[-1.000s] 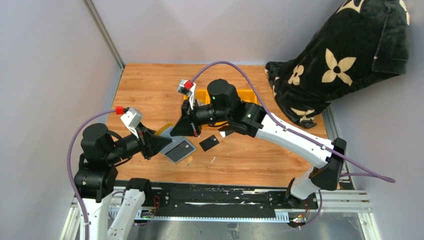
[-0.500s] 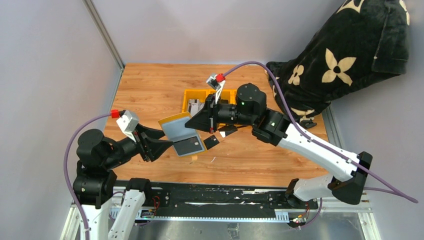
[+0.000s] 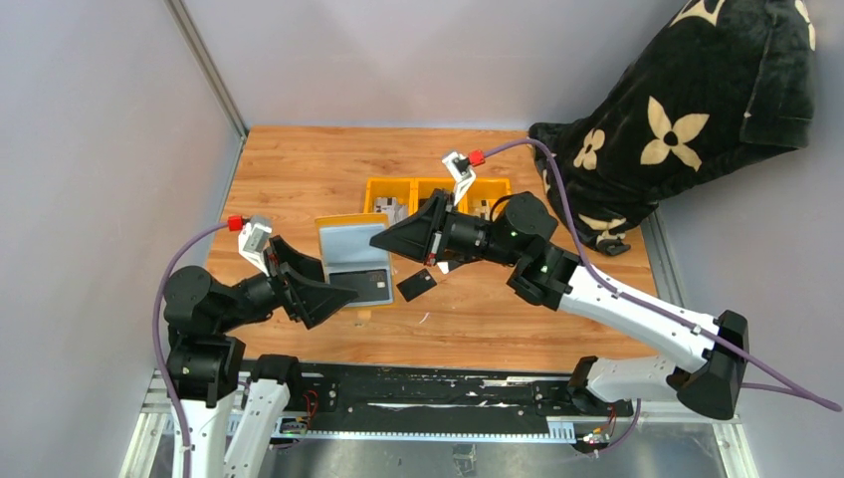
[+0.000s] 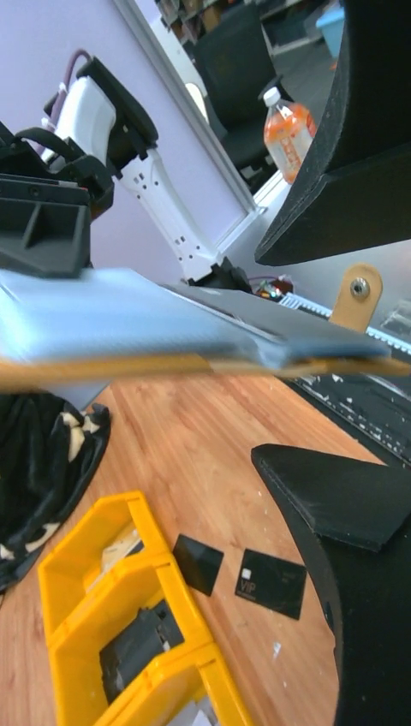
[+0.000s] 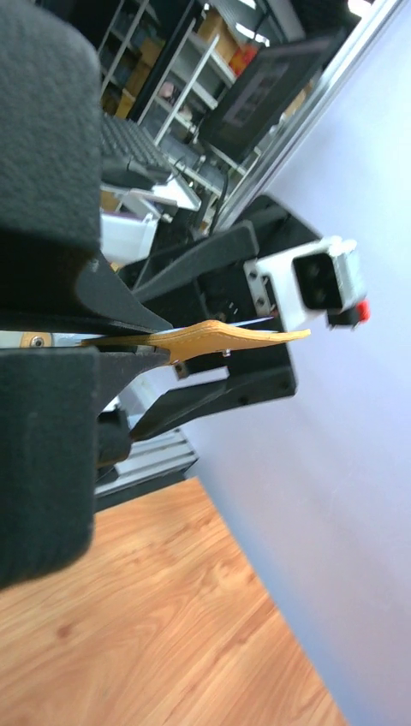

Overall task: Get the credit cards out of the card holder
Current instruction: Remove the credit card from the card holder.

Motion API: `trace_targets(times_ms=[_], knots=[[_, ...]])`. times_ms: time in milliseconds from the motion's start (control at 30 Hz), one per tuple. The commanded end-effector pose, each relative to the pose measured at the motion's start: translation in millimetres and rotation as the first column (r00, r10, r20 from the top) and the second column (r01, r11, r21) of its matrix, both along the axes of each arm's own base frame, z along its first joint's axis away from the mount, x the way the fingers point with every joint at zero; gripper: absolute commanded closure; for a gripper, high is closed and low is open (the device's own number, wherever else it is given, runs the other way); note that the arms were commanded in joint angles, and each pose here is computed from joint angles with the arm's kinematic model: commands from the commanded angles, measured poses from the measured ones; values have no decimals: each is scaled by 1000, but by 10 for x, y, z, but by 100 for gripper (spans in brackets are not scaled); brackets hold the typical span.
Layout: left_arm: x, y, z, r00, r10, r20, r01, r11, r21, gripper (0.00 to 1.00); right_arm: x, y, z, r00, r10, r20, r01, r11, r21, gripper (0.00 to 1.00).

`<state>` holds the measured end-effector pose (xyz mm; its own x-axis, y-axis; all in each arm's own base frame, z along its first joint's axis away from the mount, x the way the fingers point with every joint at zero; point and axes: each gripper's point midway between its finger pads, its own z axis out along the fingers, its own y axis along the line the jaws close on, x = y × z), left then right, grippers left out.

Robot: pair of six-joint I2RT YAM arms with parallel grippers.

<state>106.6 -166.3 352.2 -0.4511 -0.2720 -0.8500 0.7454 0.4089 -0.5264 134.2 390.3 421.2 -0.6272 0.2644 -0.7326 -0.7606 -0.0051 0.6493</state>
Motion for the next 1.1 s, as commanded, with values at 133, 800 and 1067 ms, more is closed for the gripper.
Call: trace_targets(times_ms=[133,800,1067], knots=[[-157,-86,191,993,-99,-62,89,987,-136,52,-30,-198,434,1000,-30,6,27,969,247,100],[22,135,-125,995,-18,97,-9,964,267,100,-89,-14,-367,896,166,412,-36,952,-305,32],[25,145,-95,992,-16,122,-19,961,275,100,-239,17,-398,818,239,523,-34,928,-370,41]])
